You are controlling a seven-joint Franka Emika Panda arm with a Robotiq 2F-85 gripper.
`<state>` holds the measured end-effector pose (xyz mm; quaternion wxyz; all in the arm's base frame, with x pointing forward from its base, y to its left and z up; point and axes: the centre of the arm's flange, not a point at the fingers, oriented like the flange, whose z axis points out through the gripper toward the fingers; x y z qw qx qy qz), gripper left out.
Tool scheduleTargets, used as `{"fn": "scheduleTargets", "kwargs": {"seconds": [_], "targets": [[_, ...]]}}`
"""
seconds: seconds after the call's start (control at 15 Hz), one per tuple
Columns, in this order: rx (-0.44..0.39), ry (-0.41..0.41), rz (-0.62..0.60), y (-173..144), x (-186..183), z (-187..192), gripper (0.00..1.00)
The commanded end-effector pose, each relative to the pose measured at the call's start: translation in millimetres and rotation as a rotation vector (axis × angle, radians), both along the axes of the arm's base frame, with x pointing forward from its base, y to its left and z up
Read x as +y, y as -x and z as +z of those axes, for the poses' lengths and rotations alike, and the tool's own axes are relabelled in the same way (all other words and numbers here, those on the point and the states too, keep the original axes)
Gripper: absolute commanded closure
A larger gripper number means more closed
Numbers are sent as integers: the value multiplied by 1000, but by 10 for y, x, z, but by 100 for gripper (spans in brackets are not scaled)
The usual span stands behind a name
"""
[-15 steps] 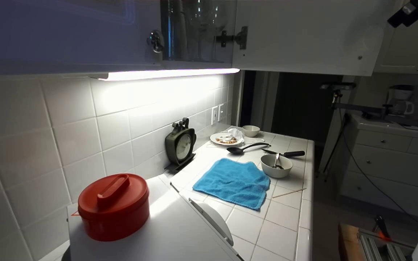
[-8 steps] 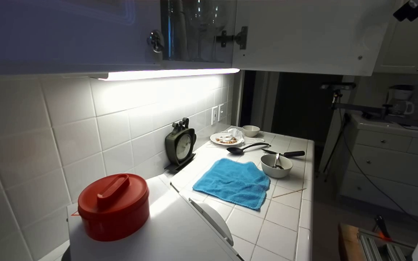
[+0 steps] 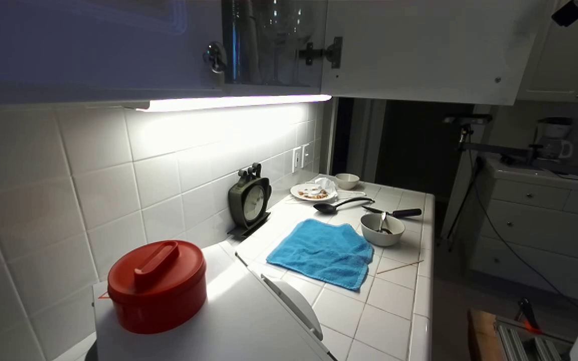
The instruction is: Close the top cabinet door
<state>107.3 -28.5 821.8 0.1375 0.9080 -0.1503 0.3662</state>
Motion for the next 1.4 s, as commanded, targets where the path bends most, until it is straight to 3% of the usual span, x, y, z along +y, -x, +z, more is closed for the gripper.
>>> {"fn": "scheduleTargets", "kwargs": {"seconds": [0.0, 0.6, 1.33], "targets": [[-13, 38, 80, 18, -211, -31, 0], [-32, 40, 279, -192, -443, -95, 0], [-23, 47, 469, -341, -158, -96, 0]]}}
